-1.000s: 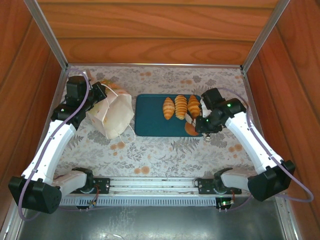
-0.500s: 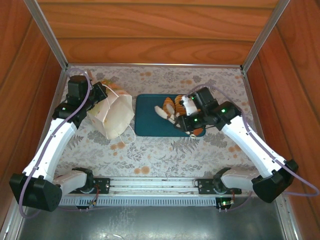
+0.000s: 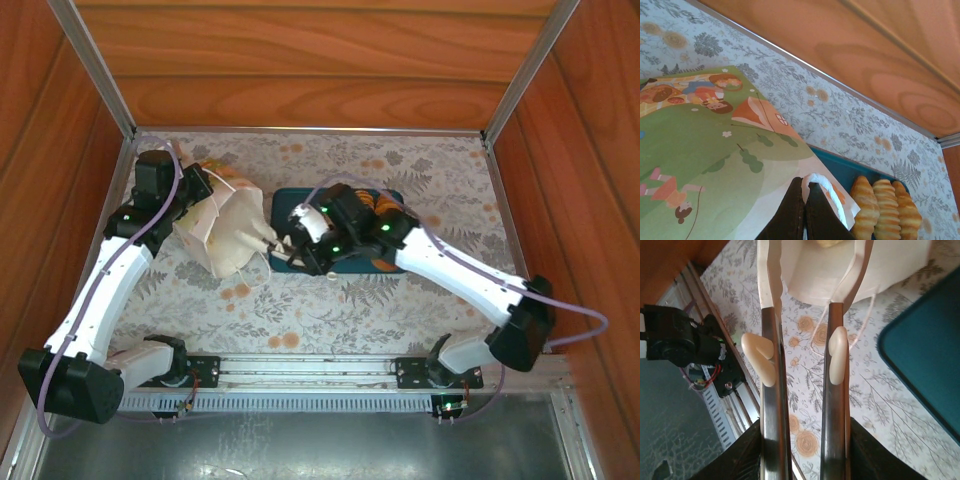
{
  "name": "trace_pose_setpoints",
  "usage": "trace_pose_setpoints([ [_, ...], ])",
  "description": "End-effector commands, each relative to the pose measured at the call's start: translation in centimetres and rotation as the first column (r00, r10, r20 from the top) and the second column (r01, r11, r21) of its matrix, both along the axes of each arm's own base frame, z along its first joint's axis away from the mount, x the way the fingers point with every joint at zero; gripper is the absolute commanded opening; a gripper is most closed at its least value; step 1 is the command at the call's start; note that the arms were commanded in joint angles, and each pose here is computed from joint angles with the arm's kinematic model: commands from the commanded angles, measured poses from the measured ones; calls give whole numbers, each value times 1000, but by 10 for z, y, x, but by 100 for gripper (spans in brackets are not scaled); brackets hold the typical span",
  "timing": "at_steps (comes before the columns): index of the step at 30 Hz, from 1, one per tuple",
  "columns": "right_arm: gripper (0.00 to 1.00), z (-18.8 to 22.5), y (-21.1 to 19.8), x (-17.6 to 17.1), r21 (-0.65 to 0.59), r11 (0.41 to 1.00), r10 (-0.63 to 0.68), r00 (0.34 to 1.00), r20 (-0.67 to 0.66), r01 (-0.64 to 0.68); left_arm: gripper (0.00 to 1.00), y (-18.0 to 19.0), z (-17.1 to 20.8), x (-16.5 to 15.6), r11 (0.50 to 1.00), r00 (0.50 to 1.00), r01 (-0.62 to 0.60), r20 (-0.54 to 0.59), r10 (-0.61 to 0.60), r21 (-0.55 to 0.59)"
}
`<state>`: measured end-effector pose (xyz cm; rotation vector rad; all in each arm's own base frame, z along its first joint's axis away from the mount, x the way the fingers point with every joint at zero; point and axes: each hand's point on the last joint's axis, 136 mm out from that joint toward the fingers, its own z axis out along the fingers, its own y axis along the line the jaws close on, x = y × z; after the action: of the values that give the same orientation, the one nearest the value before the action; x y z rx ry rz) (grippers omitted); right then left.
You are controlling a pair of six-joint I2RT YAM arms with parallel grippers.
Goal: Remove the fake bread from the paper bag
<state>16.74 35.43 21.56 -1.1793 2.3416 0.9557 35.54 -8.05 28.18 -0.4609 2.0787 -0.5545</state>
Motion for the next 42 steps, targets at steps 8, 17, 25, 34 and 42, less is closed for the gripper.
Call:
trace_pose_setpoints([
  [8, 40, -45, 52, 22, -185, 981, 80, 992, 95, -62, 0, 10, 25, -5, 999, 998, -30, 53, 28, 29],
  [17, 44, -56, 84, 29, -199, 975, 118, 989, 85, -99, 0, 4, 23, -3, 1000, 999, -11, 42, 11, 16],
  [25, 46, -64, 105, 37, -212, 971, 154, 972, 178, -115, 0, 2, 24, -2, 1000, 999, -4, 37, 4, 0],
  [34, 48, -77, 121, 58, -283, 953, 176, 954, 242, -105, 0, -1, 23, -1, 1000, 999, 3, 32, -2, -10],
  [42, 48, -89, 128, 64, -308, 948, 158, 962, 221, -85, 0, -1, 22, -1, 1000, 1000, 1, 30, 0, -10],
])
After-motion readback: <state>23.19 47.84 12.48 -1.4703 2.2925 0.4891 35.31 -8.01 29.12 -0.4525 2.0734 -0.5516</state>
